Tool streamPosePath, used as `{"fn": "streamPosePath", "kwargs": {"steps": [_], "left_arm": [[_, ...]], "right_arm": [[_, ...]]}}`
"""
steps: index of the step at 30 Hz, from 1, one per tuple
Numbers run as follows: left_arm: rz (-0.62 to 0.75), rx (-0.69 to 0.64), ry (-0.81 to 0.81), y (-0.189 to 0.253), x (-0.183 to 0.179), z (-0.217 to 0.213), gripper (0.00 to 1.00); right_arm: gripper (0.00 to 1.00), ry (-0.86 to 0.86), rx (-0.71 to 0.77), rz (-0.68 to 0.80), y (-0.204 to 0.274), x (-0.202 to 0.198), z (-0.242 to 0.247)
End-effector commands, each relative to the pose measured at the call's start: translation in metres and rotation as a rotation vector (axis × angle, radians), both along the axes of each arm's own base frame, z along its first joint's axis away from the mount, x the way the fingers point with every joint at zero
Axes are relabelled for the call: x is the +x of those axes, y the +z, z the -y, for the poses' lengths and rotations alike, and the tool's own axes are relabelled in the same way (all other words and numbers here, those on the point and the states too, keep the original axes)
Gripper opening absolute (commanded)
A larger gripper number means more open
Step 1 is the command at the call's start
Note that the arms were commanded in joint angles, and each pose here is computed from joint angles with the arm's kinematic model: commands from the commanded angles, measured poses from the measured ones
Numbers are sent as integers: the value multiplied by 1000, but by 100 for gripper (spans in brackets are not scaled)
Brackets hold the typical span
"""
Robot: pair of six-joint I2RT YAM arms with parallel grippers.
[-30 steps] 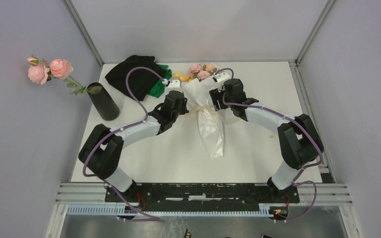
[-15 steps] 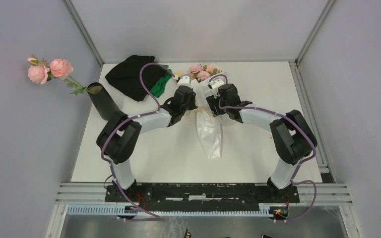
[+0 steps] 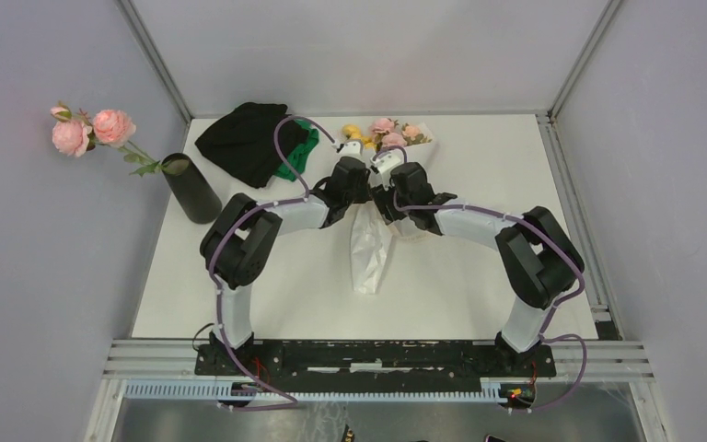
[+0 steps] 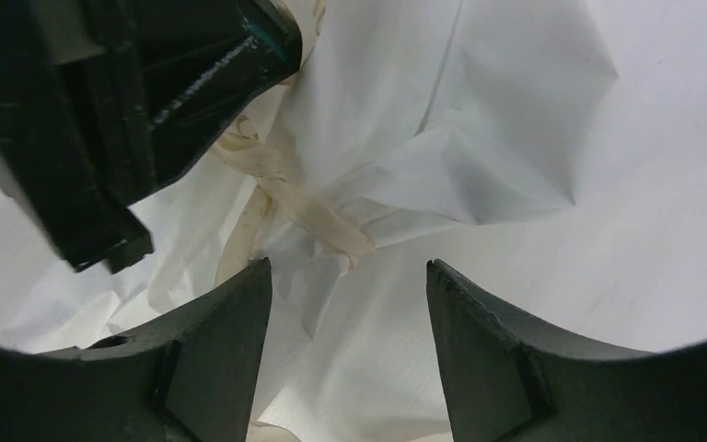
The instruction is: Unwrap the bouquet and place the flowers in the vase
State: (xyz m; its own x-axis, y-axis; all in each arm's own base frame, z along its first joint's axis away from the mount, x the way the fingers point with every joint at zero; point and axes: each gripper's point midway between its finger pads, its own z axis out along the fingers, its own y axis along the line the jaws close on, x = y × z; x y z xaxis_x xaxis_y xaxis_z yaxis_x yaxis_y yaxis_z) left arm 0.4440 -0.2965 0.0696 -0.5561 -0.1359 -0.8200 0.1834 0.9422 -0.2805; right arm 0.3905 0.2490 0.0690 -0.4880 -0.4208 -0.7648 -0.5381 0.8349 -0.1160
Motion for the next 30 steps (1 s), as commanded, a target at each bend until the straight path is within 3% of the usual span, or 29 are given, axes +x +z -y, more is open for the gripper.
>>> {"fn": "streamPosePath", "kwargs": {"steps": [1,7,11,15,17,30], "left_arm": [[-13,-38,-18,-6,7,9,10],[-25,-55,-44,-11,1,10,9],[-12,-65,-50,-4,-3,8,9],[-15,-56,-47,-6,-6,4,9],[-18,-56,-48,-7,-7,4,9],[82,-66,16,41,-15,-20,9]], "right_arm": [[69,28,21,32,10,2,-13],[65,20,-22,-14,-24,7,-15],[40,-1,-28,-15,-27,16,-16],[8,-22,-28,3,-19,22,-15],[1,-31,-25,19,-9,23,-13],[0,-95,27,158,62,17,9]]}}
